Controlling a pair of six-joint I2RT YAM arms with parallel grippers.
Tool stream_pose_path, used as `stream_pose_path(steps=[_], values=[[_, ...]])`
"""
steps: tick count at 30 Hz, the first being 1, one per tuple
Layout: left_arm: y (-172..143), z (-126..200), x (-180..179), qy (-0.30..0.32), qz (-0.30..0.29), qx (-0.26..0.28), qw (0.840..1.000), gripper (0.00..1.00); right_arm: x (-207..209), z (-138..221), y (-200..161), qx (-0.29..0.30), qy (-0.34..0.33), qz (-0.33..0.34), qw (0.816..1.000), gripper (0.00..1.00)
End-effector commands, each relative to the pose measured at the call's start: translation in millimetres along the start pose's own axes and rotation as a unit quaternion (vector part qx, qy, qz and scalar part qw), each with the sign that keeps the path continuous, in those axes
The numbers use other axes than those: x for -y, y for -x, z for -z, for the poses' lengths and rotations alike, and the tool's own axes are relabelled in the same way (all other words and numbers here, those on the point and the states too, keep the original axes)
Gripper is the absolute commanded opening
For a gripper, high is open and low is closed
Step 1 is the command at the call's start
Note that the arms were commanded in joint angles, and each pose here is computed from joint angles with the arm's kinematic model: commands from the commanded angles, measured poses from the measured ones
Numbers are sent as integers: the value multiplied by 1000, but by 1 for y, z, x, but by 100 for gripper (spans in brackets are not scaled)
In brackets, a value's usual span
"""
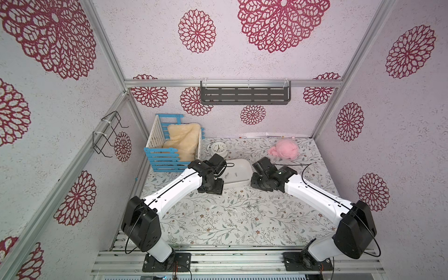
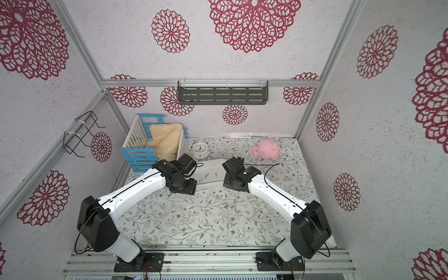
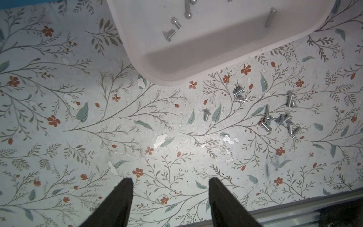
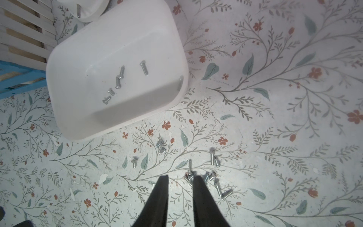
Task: Put the screws on the desktop into the storage box
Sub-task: Pick up the screw from the center of the board.
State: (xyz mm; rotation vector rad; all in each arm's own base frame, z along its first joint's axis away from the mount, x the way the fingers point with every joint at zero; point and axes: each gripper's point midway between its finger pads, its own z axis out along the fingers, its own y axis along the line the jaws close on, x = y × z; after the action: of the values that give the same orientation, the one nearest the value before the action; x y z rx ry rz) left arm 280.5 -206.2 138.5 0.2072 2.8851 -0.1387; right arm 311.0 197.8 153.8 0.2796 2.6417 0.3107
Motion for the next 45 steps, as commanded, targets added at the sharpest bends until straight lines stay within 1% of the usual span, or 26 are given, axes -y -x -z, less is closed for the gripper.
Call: stream_pose_path(steps=[1,5,7,14,18,25,33,39,42,43,45], values=[[4,-3,19,-24,0,9,1000,63,3,23,12,37,13,-25,999,26],[0,-11,31,-34,-6,0,999,52,12,32,10,43,7,-30,999,27],[-2,-16,36,-35,-12,-4,999,50,17,38,12,49,3,-36,998,27],[-4,-36,52,-37,-24,-18,999,49,35,56,23,71,2,-63,995,27],[1,-46,60,-36,-28,-25,999,49,46,60,28,75,-2,-77,994,28],[-6,-70,65,-38,-38,-49,997,48,51,62,33,80,-1,-86,993,28],[-18,-95,64,-33,-37,-72,996,46,57,61,28,76,-4,-88,993,28],[-24,-109,64,-28,-41,-87,995,45,60,61,26,74,-2,-88,993,28],[-25,-111,64,-29,-41,-87,995,44,61,62,28,76,-2,-89,993,28],[-30,-122,61,-21,-41,-101,994,44,60,62,28,77,-2,-89,993,28],[-31,-126,61,-19,-43,-103,994,44,60,62,29,77,0,-90,993,28]])
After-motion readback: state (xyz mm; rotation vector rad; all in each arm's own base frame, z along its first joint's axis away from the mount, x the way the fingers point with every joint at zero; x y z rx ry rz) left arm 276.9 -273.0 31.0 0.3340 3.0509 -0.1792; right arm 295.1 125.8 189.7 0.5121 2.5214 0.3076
